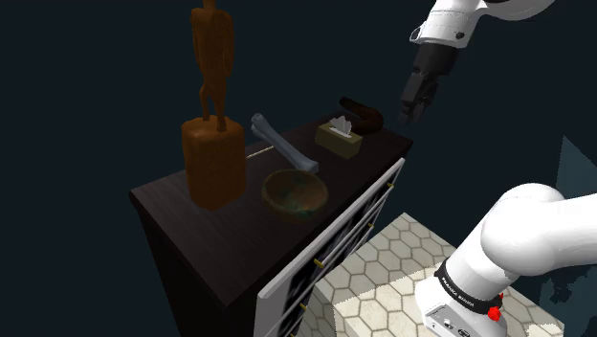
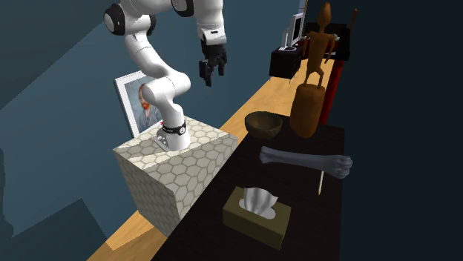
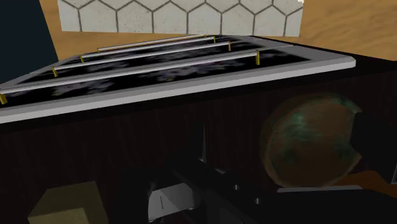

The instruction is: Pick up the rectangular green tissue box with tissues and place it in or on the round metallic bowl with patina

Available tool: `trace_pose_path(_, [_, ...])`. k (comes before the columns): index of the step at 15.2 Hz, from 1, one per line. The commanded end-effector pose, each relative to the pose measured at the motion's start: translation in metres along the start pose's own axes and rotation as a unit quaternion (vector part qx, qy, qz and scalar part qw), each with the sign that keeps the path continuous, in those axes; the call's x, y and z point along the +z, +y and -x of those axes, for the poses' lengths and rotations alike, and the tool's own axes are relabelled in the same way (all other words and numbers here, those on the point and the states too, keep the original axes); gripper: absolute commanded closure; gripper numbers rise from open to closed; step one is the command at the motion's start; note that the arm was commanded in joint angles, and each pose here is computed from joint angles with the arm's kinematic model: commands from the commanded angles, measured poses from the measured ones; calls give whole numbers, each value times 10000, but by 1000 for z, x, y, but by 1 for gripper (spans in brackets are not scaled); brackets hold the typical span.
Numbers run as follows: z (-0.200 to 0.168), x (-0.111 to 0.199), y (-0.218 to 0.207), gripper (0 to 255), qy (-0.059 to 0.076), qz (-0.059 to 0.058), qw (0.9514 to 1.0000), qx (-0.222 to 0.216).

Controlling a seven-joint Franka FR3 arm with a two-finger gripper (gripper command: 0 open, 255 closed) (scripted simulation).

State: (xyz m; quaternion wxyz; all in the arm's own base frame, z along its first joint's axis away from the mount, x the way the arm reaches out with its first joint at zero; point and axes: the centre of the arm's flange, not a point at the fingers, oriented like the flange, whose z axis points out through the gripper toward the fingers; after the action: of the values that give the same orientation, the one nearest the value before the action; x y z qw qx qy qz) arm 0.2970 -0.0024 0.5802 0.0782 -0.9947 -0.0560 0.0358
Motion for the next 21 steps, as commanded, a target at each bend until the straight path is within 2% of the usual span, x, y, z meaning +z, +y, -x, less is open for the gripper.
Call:
trace_pose_path(1, [0,0,0,0,0,0,10000,0])
trace_pose_path(6, [-59,22,20,0,-196,461,9986,176])
trace_pose_path(11, [-116,45,43,0,-392,921,9944,351])
trace_pose_path(16, [-171,68,71,0,-587,1379,9873,525])
trace_pose_path(21, [-224,89,103,0,-780,1832,9775,698])
